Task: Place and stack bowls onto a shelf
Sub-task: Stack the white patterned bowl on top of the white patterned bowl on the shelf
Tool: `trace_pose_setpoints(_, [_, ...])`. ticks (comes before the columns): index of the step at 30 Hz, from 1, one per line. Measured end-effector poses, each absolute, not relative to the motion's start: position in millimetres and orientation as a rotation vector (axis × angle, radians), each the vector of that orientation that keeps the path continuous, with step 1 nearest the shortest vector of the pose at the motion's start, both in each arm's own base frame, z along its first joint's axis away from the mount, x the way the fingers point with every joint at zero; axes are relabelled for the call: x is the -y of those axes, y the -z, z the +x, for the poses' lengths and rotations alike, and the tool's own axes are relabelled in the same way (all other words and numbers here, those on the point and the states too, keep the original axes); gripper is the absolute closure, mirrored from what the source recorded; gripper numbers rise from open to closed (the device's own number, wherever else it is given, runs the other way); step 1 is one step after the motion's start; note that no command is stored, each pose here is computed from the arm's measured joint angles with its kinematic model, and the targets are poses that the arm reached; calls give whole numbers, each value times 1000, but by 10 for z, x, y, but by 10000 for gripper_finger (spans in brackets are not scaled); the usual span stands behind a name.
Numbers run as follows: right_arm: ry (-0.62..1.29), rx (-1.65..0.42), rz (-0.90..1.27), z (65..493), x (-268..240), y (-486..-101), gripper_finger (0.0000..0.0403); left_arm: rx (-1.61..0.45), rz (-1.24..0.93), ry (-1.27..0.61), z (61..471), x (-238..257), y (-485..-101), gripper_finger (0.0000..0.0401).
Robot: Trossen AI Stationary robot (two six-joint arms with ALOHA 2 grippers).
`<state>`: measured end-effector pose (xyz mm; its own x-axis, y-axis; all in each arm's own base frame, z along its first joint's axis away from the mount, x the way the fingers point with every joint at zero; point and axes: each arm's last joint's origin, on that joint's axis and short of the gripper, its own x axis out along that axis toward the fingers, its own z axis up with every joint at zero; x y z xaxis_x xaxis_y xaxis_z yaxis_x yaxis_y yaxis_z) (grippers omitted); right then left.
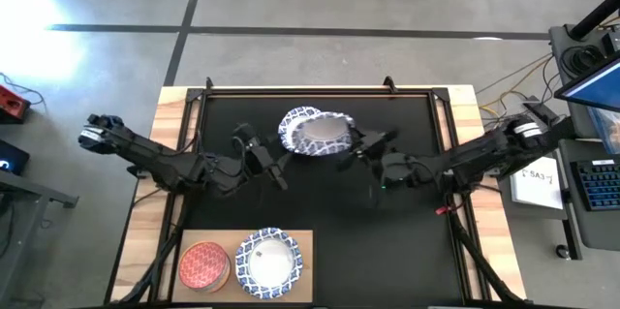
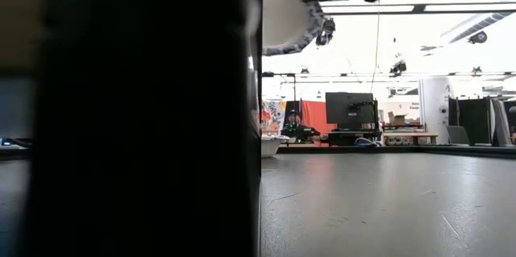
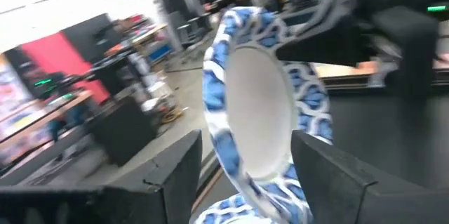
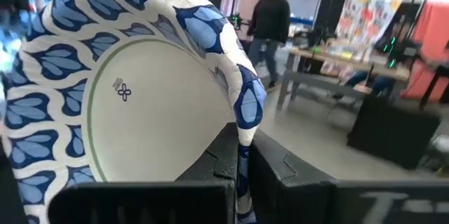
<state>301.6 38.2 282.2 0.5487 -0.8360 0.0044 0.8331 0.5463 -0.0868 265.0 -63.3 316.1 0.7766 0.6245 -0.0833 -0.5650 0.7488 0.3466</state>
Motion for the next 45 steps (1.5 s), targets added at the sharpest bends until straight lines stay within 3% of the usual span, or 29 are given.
trace_pose_setpoints(10, [1007,-158,-328,3667,-464,-2973,394,-217,324,-846,2610,579,-3170,195])
trace_pose_setpoints(18, [982,-156,-355,3809,-517,-3030,394,-235,336,-1009,2569,547,-3169,214])
trace_pose_setpoints(23, [923,-122,-339,3797,-522,-3080,394,-241,338,-1004,2576,523,-3156,257])
trace_pose_setpoints(33, [888,-94,-298,3788,-534,-3100,391,-231,313,-932,2601,502,-3138,392])
trace_pose_setpoints(45, [876,-89,-302,3670,-566,-3256,286,-229,301,-925,2627,509,-3110,398])
